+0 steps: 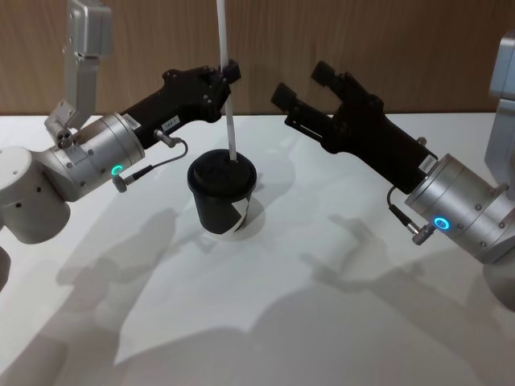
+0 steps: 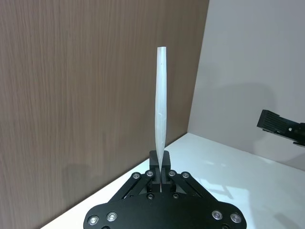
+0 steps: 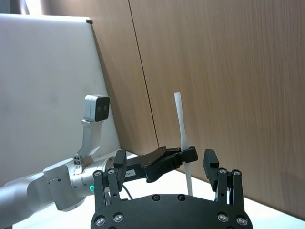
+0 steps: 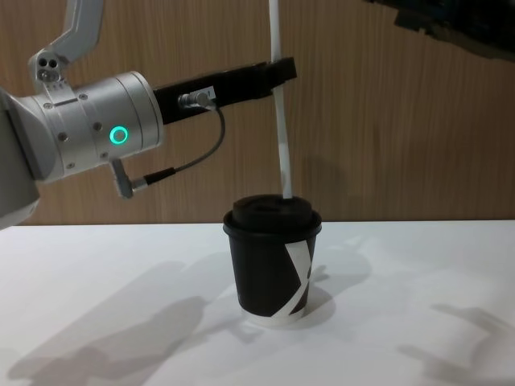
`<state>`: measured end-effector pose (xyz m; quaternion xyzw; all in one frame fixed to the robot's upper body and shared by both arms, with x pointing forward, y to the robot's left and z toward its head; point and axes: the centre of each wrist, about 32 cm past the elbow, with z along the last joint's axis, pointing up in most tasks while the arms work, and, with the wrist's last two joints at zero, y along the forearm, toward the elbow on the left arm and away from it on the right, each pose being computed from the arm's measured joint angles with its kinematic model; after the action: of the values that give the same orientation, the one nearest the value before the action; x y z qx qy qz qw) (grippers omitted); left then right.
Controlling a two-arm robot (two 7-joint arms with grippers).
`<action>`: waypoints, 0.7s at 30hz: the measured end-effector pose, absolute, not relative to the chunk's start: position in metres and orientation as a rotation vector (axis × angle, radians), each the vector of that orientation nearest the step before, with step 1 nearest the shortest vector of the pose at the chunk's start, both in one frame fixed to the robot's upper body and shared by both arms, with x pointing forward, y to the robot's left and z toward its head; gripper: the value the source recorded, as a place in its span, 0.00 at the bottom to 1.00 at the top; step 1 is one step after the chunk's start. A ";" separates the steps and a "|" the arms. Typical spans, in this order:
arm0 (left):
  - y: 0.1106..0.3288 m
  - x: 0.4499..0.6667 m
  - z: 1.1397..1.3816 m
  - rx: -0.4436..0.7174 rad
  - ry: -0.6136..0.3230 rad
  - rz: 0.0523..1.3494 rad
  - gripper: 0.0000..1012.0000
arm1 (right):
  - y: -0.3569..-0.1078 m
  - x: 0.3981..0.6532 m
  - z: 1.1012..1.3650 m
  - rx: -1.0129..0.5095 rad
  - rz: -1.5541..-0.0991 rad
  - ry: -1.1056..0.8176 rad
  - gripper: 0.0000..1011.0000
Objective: Pick up the straw with one hand, pass it to the other hand, and insert it into the cup.
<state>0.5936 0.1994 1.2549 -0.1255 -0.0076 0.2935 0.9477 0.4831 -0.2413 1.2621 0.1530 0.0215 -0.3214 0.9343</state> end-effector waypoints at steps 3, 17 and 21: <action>0.200 0.594 1.255 -0.251 -0.015 0.597 0.01 | -0.241 0.483 1.262 0.313 -0.657 0.044 0.99; 0.202 0.596 1.253 -0.229 -0.016 0.598 0.01 | -0.241 0.483 1.262 0.313 -0.657 0.044 0.99; 0.202 0.596 1.252 -0.224 -0.015 0.598 0.01 | -0.241 0.483 1.262 0.313 -0.657 0.044 0.99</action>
<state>0.5961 0.2021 1.2516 -0.1099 -0.0076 0.2941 0.9494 0.4831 -0.2413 1.2621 0.1530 0.0214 -0.3214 0.9343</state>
